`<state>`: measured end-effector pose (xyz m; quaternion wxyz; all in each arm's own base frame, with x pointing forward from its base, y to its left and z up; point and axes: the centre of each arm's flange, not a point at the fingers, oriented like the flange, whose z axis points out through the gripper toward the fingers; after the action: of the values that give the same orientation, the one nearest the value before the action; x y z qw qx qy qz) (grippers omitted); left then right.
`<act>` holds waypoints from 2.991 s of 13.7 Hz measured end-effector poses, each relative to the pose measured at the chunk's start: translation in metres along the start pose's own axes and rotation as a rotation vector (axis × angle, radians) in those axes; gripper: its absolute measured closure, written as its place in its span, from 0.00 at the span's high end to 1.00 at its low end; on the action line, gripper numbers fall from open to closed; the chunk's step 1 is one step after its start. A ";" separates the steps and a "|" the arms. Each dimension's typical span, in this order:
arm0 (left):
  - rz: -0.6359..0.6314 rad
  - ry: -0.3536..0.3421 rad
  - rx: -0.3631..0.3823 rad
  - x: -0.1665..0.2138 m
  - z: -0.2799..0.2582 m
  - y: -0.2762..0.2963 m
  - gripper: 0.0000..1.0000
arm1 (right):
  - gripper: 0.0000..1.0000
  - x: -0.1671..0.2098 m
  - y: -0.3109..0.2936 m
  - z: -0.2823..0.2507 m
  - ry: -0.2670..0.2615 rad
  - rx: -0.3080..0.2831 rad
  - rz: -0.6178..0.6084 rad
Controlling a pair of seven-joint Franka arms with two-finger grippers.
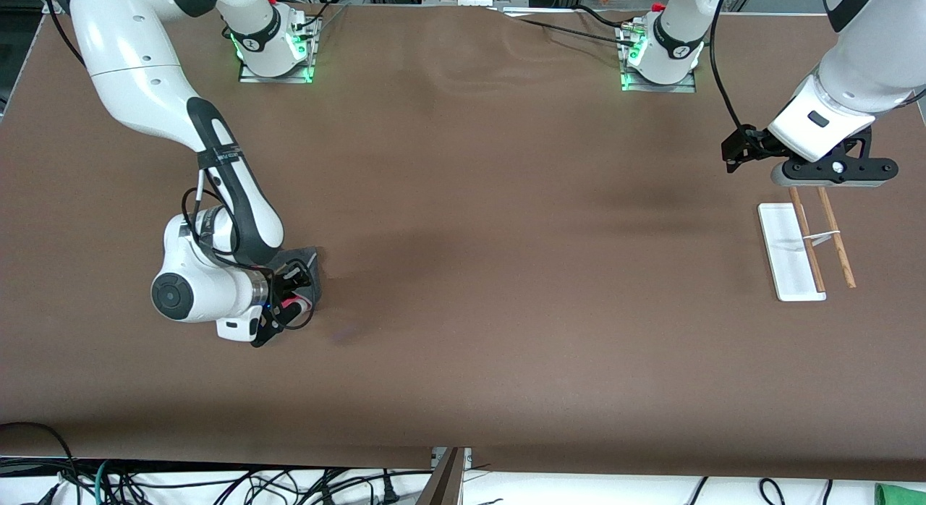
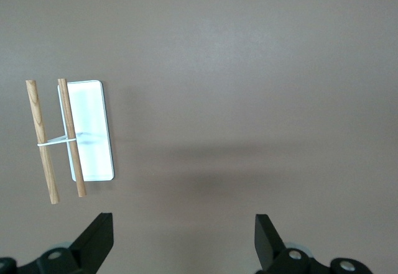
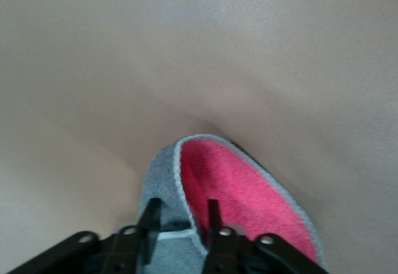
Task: Pass towel and hang on rack
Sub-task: 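Lift the grey towel with the right gripper toward the table middle, then hold the towel up with the right gripper while the left gripper approaches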
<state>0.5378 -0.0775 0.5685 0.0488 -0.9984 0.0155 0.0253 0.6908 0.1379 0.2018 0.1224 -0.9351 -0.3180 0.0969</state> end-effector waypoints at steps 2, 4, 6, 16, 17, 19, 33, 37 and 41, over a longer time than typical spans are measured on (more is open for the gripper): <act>0.000 0.000 0.000 0.000 0.000 0.000 1.00 | 0.14 -0.001 -0.001 0.000 0.002 0.027 0.012; 0.000 0.000 0.000 0.000 0.000 0.000 1.00 | 0.09 -0.002 -0.003 -0.002 -0.007 0.041 0.014; 0.000 0.000 0.000 0.000 0.000 0.000 1.00 | 0.02 -0.003 -0.005 -0.004 -0.016 0.052 0.014; 0.000 0.000 0.000 0.000 0.000 0.000 1.00 | 0.02 0.040 -0.123 -0.123 0.062 0.093 -0.003; 0.000 0.000 0.000 0.000 0.000 0.000 1.00 | 0.02 0.044 -0.144 -0.135 0.076 0.100 0.009; 0.000 0.000 0.000 0.000 0.000 0.000 1.00 | 0.02 0.050 -0.181 -0.146 0.086 0.120 0.018; 0.014 -0.066 -0.010 0.010 0.028 0.010 1.00 | 0.02 0.085 -0.391 -0.172 0.248 0.085 -0.110; 0.034 -0.112 -0.152 0.026 0.046 0.038 1.00 | 0.02 0.090 -0.395 -0.170 0.272 0.126 0.146; 0.108 -0.148 -0.430 0.049 0.059 0.060 1.00 | 0.02 0.095 -0.423 -0.159 0.289 0.144 0.190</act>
<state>0.5819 -0.1324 0.5016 -0.1655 -0.9789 0.0596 0.1036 0.5648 0.4947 0.4662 0.2239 -0.9540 -0.1993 -0.0049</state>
